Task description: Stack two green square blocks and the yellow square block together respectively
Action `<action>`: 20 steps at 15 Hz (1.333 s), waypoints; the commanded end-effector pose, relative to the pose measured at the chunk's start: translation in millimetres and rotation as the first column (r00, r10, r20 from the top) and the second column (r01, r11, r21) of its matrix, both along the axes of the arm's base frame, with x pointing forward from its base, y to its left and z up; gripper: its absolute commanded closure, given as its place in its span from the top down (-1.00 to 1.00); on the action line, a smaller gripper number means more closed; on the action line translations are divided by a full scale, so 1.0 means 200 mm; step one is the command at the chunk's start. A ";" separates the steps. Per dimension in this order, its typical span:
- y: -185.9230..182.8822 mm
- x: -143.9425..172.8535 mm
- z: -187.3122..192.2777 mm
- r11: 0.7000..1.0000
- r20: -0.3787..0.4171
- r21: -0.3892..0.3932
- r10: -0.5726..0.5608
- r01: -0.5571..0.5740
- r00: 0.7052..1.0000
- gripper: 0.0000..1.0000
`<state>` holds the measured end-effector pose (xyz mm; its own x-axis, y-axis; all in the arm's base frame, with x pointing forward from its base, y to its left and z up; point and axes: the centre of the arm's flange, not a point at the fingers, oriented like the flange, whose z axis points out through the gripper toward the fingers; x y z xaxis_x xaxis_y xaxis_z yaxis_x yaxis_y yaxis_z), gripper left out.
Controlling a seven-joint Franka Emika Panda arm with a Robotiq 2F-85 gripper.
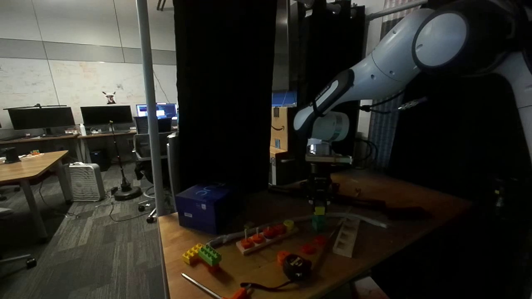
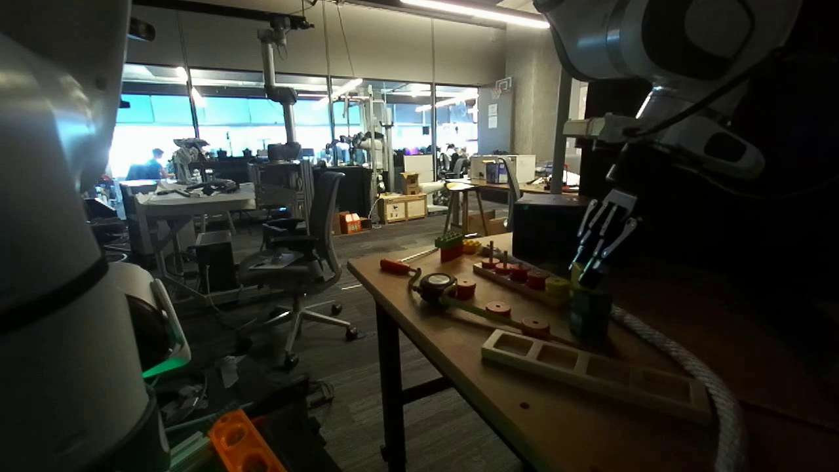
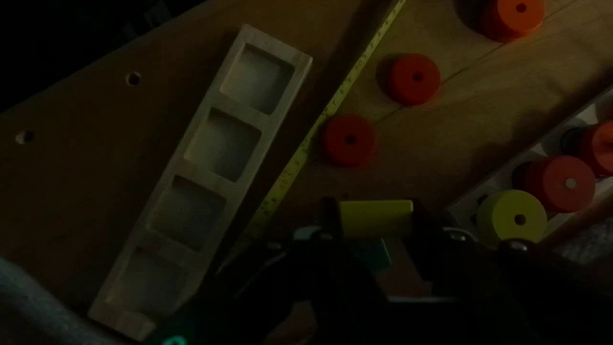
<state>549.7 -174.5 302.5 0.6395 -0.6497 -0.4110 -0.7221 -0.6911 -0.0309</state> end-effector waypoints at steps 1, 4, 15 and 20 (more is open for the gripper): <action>-0.03 0.04 0.05 1.000 -0.017 -0.020 0.002 -0.002 1.000 -0.70; -0.04 0.04 0.06 1.000 -0.018 -0.020 0.000 0.000 1.000 -0.70; -0.06 0.04 0.01 1.000 -0.037 -0.021 -0.003 0.002 0.999 -0.70; -0.06 0.06 0.00 1.000 -0.044 -0.024 0.002 -0.003 0.999 -0.70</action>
